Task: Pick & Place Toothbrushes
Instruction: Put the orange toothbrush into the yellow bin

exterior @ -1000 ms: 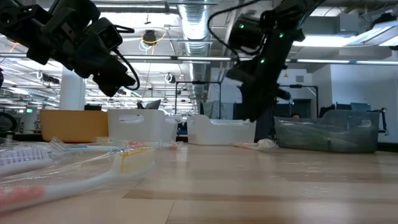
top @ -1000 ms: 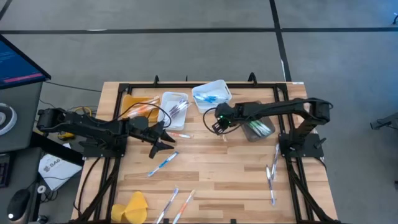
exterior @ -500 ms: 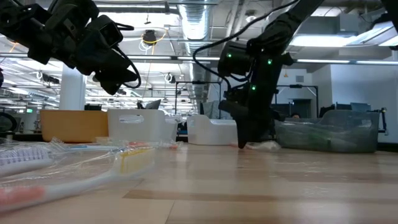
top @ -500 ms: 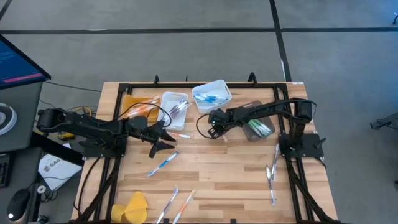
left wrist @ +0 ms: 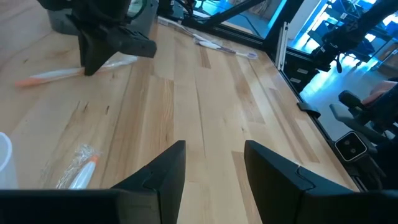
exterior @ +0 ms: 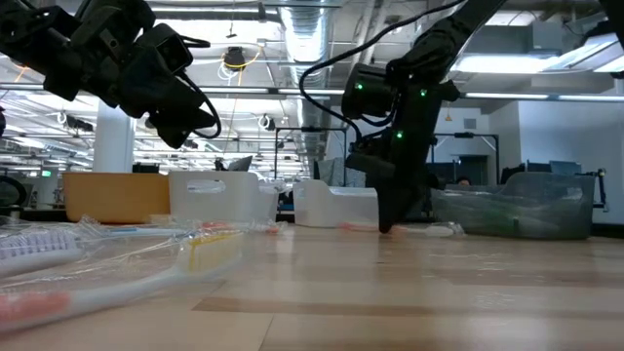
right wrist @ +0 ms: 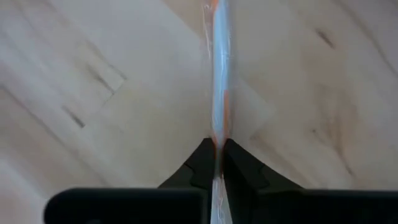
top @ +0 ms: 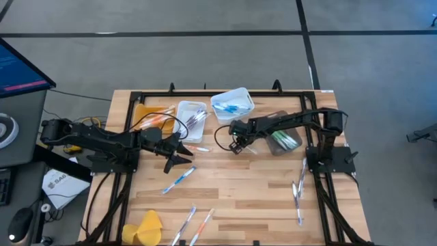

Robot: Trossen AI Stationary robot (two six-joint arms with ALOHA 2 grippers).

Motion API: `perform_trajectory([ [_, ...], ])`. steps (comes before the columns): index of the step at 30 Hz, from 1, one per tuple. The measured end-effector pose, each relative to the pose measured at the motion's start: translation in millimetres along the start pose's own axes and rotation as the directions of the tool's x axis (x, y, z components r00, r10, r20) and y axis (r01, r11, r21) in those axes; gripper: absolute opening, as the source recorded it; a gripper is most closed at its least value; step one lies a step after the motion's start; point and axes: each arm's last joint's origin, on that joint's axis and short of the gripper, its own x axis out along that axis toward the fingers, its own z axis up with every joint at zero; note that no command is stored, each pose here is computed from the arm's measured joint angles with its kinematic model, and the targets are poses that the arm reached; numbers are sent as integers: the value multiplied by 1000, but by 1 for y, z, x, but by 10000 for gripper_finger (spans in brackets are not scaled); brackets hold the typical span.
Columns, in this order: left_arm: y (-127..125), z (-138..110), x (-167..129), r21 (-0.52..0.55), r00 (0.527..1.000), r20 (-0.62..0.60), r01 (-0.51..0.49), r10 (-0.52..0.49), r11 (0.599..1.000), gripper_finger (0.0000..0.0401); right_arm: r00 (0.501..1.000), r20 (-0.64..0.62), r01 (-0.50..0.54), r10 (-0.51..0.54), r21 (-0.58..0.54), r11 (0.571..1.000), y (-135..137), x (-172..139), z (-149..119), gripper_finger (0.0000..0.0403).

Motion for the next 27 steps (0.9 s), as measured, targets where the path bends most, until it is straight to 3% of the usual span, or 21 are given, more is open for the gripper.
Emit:
perform_trajectory([
  [11, 0, 2, 0, 7, 1000, 18, 4, -4, 1000, 158, 997, -51, -57, 50, -133, 990, 26, -25, -13, 4],
  [19, -2, 8, 0, 43, 996, 87, 19, -22, 999, 158, 973, 181, -84, 146, -313, 946, 63, -78, -5, 2],
  [27, -7, 11, 0, 290, 992, 123, -26, -10, 957, 158, 839, 424, -82, 342, -523, 848, 95, -124, -3, 1],
])
